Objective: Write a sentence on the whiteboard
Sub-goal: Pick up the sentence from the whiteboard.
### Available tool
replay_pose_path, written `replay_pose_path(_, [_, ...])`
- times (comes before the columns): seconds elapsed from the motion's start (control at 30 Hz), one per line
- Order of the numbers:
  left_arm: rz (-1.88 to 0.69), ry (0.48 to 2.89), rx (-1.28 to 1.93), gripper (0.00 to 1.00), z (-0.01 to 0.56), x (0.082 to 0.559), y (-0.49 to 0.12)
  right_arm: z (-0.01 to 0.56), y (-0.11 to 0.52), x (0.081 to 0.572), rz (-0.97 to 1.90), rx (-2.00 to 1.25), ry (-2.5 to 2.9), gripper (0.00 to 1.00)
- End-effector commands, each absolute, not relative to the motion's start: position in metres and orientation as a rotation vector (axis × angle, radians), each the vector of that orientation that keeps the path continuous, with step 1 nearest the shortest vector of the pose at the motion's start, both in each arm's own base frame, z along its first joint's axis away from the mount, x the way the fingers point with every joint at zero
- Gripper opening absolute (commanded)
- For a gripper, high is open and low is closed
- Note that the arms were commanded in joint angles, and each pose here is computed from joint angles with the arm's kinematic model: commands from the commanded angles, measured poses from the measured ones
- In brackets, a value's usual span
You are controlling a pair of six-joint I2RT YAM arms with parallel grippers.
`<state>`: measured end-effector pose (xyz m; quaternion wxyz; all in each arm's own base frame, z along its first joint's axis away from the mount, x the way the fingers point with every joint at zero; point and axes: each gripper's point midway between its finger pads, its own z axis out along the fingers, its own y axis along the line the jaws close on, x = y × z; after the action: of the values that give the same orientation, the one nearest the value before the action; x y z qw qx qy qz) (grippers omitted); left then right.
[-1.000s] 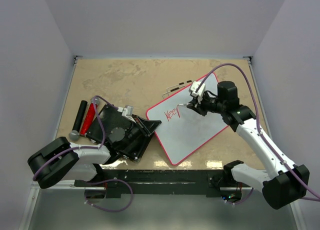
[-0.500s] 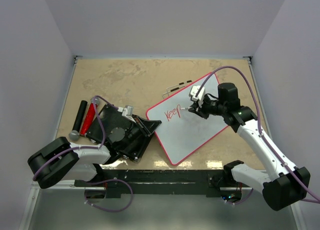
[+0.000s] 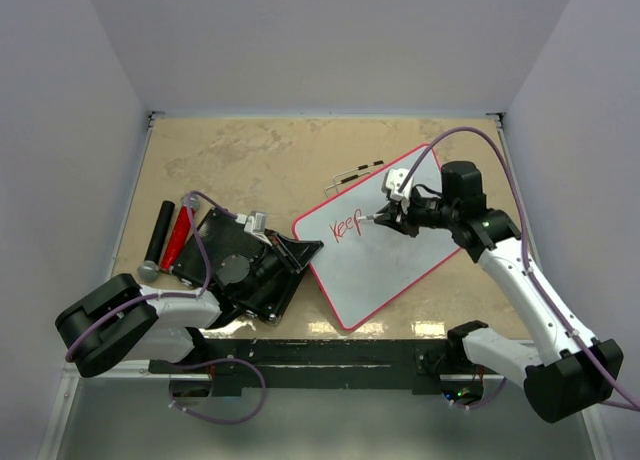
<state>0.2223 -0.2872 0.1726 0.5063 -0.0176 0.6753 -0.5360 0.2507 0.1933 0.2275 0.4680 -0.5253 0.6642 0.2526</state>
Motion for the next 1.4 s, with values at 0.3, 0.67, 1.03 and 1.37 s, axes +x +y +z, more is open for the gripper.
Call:
replay_pose_path(0.3, [-1.302, 1.531, 0.047, 0.00, 0.194, 0.219, -0.290, 0.267, 0.175, 0.248, 0.584, -1.206, 1.533, 0.00])
replay_pose_path(0.67, [-1.306, 1.531, 0.060, 0.00, 0.193, 0.218, -0.290, 0.266, 0.164, 0.257, 0.544, -1.168, 1.561, 0.00])
replay_pose_path(1.03, [-1.308, 1.530, 0.066, 0.00, 0.194, 0.217, -0.291, 0.259, 0.137, 0.269, 0.504, -1.143, 1.609, 0.00])
replay_pose_path(1.37, [-1.308, 1.530, 0.068, 0.00, 0.194, 0.217, -0.291, 0.253, 0.135, 0.270, 0.520, -1.149, 1.617, 0.00])
